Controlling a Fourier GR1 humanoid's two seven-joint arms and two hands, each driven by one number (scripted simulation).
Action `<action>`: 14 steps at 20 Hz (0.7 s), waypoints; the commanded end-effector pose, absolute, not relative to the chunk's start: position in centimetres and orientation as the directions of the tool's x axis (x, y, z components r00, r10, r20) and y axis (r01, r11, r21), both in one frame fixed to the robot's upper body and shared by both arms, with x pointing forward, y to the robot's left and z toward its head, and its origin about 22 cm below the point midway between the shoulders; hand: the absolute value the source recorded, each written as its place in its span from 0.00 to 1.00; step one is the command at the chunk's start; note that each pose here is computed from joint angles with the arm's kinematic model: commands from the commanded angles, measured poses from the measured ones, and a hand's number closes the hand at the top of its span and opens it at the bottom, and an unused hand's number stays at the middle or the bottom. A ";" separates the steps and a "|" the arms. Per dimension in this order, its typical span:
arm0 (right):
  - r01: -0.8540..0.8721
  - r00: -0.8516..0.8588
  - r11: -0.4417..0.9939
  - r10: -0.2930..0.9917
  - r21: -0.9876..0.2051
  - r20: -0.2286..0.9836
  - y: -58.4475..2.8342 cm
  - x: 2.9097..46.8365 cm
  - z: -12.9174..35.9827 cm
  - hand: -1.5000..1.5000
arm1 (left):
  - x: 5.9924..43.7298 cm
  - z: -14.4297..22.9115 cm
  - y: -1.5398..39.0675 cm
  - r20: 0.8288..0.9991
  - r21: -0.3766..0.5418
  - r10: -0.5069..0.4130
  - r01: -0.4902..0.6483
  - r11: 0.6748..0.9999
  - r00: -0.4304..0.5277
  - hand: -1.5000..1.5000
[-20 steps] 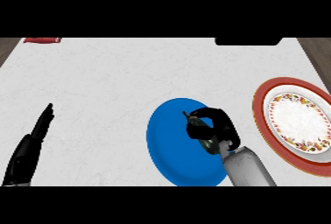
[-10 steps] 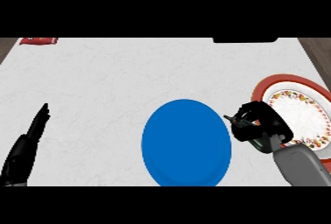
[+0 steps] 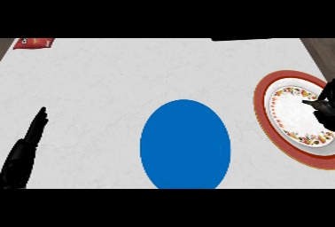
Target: Pick the eggplant from the plate and place it in the plate
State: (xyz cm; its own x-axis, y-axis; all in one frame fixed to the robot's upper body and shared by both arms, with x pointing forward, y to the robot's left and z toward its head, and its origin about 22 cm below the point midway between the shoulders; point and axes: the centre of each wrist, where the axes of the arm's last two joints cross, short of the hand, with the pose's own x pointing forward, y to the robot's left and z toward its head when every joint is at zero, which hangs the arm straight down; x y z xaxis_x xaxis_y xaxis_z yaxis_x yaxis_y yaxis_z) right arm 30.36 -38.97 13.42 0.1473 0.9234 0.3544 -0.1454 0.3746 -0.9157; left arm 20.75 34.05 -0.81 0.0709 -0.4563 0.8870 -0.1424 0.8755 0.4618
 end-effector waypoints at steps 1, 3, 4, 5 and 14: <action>0.020 0.014 0.306 0.952 -0.952 0.306 -44.4 29.6 18.7 1.00 | 20.7 -0.5 34.7 0.887 0.461 -0.456 -0.157 0.873 0.066 0.50; 0.113 -0.077 0.332 0.943 -0.936 0.325 -46.3 28.9 20.1 1.00 | 20.3 -1.0 34.5 0.890 0.456 -0.451 -0.162 0.875 0.074 0.50; 0.137 -0.131 0.345 0.935 -0.928 0.328 -47.0 28.6 19.7 1.00 | 20.5 -0.8 34.3 0.886 0.463 -0.459 -0.151 0.873 0.064 0.50; 0.169 -0.185 0.372 0.921 -0.913 0.342 -47.8 28.5 21.2 1.00 | 20.8 -0.6 34.2 0.889 0.457 -0.452 -0.154 0.876 0.065 0.50; 0.108 -0.537 0.571 0.722 -0.814 0.436 -56.1 24.0 22.8 1.00 | 20.7 -0.7 34.2 0.887 0.461 -0.460 -0.114 0.880 0.043 0.50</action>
